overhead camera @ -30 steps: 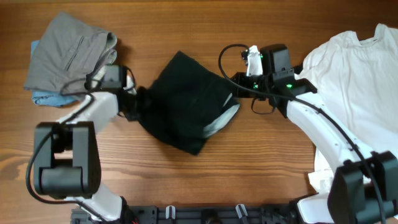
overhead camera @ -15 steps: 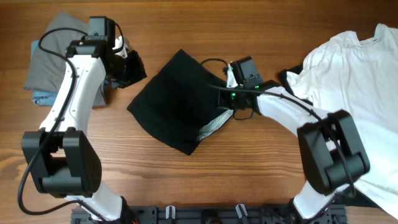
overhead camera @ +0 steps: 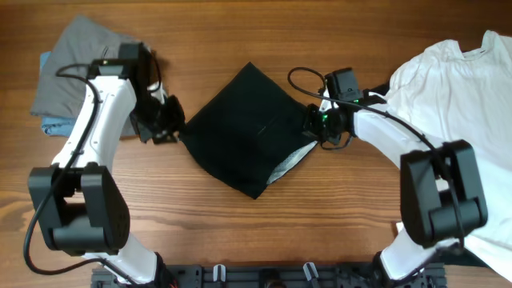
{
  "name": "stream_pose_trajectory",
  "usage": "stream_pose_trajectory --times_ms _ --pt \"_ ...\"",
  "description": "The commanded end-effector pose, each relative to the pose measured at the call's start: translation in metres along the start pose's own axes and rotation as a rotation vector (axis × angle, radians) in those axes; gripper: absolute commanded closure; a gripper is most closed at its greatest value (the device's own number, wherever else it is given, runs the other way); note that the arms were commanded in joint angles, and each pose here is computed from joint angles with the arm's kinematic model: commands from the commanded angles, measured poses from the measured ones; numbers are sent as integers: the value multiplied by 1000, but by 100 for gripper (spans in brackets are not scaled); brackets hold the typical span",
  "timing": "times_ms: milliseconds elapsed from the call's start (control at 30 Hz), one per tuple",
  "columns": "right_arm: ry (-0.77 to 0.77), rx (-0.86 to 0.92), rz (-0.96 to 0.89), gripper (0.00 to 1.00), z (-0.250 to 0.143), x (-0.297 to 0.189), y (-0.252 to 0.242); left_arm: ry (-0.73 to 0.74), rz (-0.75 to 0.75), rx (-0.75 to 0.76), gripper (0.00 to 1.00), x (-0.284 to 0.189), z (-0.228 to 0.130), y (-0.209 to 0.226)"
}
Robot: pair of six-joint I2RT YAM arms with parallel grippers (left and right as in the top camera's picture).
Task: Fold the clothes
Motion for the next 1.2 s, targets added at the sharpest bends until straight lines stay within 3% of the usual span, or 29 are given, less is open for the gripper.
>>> stream_pose_trajectory --times_ms 0,33,67,167,267,433,633,967,1100,1167 --pt "5 -266 138 90 -14 -36 33 67 -37 2 62 16 -22 0" --pt "11 -284 153 90 -18 -39 36 74 -59 3 59 22 -24 -2" --pt "15 -300 158 89 -20 -40 39 78 -99 5 47 28 -26 -6" --pt "35 -302 150 85 -28 -35 40 85 -250 16 25 44 -29 -22" --pt "67 -230 122 84 -36 -23 36 92 -321 17 12 56 -34 -26" --pt "133 -153 79 85 -46 4 25 79 -360 -27 0 76 -37 -25" --pt "208 -115 87 86 -61 31 27 62 -365 -53 0 103 -43 -31" --pt "212 -87 50 86 -67 43 25 -82 -400 -194 1 142 -16 -56" --pt "216 -83 44 86 -68 43 24 -136 -361 -239 9 156 -4 -56" --pt "218 -81 39 86 -69 43 23 -174 -349 -225 20 160 3 -57"
Point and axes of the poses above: each gripper's point midway between its finger pads, its own x axis out along the fingers, its own y axis along the line the jaws close on, z = x × y, the point moved 2 cm from there along -x, back along the fingers, and after that the axes turned 12 degrees about x, right-handed, at the moved point
